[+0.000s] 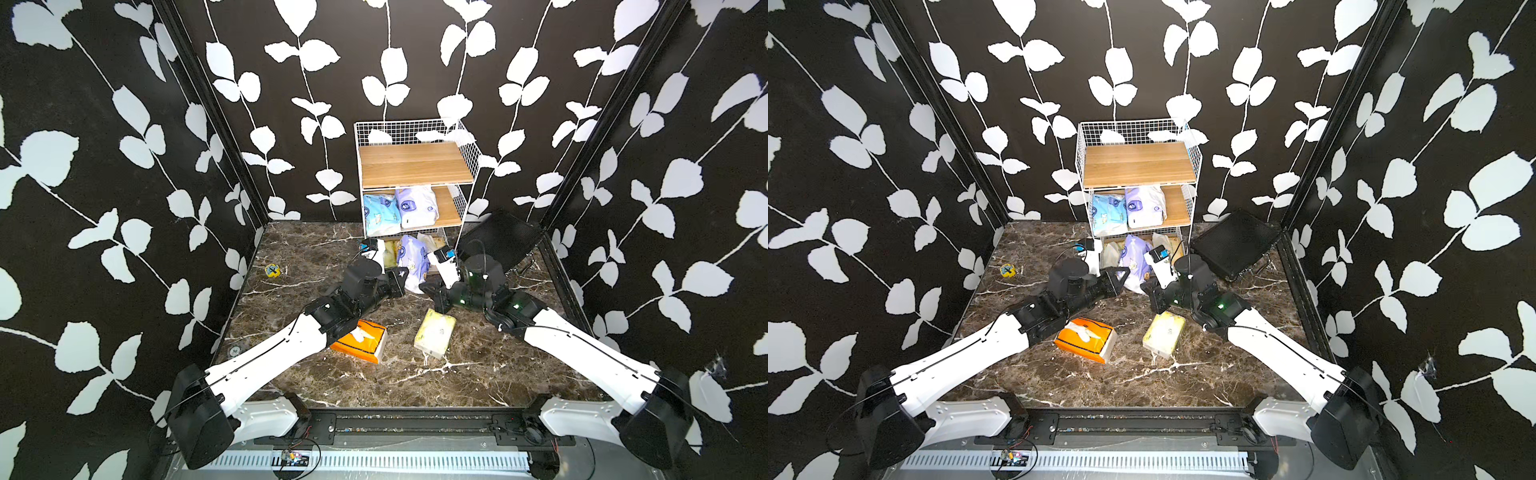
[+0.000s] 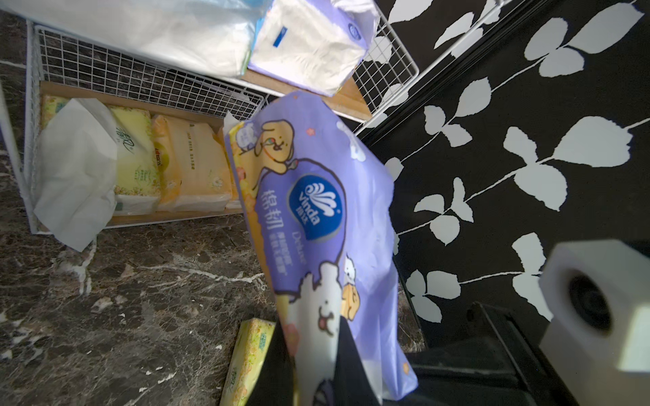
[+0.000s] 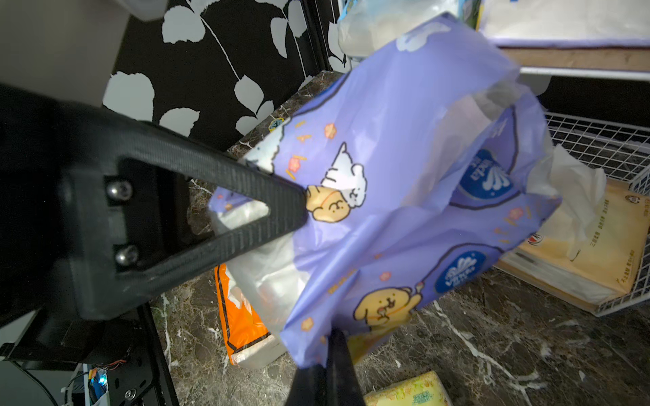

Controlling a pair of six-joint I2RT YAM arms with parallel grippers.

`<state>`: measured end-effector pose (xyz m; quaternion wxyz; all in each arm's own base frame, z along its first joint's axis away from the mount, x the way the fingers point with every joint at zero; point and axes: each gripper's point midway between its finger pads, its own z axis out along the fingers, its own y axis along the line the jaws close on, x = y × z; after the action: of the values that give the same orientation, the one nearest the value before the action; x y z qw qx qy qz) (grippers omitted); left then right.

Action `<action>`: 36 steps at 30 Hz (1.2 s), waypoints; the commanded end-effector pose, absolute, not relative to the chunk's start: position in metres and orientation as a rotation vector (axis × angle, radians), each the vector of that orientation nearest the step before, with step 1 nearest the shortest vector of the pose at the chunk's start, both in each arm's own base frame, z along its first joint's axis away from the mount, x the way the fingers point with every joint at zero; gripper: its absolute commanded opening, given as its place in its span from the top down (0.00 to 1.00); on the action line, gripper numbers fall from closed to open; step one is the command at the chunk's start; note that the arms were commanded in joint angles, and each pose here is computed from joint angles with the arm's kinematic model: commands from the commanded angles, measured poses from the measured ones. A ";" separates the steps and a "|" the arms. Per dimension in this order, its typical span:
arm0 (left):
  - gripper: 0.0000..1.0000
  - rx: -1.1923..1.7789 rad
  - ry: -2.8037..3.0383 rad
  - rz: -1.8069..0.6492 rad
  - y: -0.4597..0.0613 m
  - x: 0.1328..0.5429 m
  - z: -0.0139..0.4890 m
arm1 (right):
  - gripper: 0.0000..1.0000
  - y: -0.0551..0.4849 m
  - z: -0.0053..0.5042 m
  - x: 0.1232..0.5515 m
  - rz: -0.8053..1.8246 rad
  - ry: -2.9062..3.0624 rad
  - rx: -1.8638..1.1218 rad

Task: Remove the tissue boxes from the shelf
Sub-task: Pick up a box of tissues from the shelf.

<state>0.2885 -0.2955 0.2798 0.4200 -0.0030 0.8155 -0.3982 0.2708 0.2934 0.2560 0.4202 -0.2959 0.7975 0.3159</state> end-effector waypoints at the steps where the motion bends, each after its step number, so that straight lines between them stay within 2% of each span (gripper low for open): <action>1: 0.93 0.010 2.036 -1.025 -0.305 0.288 0.273 | 1.00 0.301 0.271 0.267 0.840 1.902 -0.749; 28: 0.95 -0.064 2.209 -0.837 -0.290 0.290 0.167 | 1.00 0.287 0.164 0.265 0.762 2.110 -0.717; 36: 1.00 -0.062 2.290 -0.900 -0.317 0.296 0.121 | 1.00 0.274 0.136 0.263 0.700 2.168 -0.677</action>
<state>0.2905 -0.3142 0.1345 0.3346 -0.0187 0.8757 -0.3475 0.2627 0.2697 0.1287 0.3515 -0.2642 0.8587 0.2630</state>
